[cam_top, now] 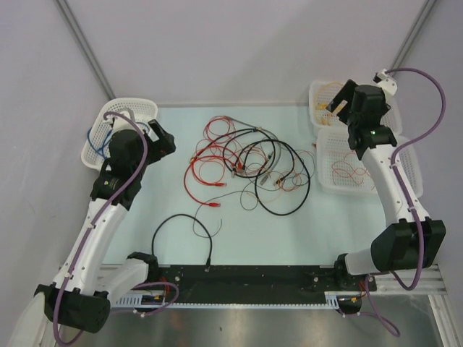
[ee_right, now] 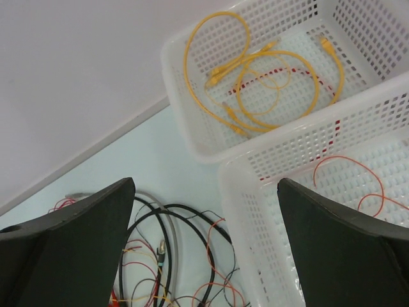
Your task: Untangle the cables
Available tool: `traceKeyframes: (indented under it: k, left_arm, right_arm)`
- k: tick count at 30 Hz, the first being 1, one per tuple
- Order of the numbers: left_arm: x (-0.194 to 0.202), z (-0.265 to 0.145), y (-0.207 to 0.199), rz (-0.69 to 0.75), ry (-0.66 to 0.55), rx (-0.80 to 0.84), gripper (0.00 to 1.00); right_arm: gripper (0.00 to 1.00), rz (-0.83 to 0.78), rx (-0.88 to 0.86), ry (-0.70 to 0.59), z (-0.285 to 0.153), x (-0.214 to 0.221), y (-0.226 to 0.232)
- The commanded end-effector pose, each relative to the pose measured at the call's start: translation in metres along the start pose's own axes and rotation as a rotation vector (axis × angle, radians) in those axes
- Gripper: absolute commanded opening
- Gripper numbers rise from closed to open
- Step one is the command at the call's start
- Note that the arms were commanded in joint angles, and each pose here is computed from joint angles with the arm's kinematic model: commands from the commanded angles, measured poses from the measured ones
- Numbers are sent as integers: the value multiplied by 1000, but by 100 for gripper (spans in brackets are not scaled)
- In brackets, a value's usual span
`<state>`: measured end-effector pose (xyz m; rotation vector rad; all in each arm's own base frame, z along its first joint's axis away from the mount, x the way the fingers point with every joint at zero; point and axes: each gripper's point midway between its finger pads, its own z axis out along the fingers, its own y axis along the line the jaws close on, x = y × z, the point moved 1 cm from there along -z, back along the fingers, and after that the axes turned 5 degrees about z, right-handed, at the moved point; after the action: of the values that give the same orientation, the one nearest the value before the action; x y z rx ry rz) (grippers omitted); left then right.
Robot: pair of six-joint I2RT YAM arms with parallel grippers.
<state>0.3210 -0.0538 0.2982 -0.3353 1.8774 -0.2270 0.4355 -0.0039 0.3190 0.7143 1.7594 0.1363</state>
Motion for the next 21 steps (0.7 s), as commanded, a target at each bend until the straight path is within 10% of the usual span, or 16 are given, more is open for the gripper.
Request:
traceKeyframes:
  k: [1, 21]
  left_arm:
    - [-16, -2, -4, 19, -59, 25, 100]
    - [68, 12, 16, 36, 183, 5, 100]
  right_arm:
    - [100, 16, -37, 0, -20, 0, 13]
    - [100, -120, -130, 79, -93, 74, -10]
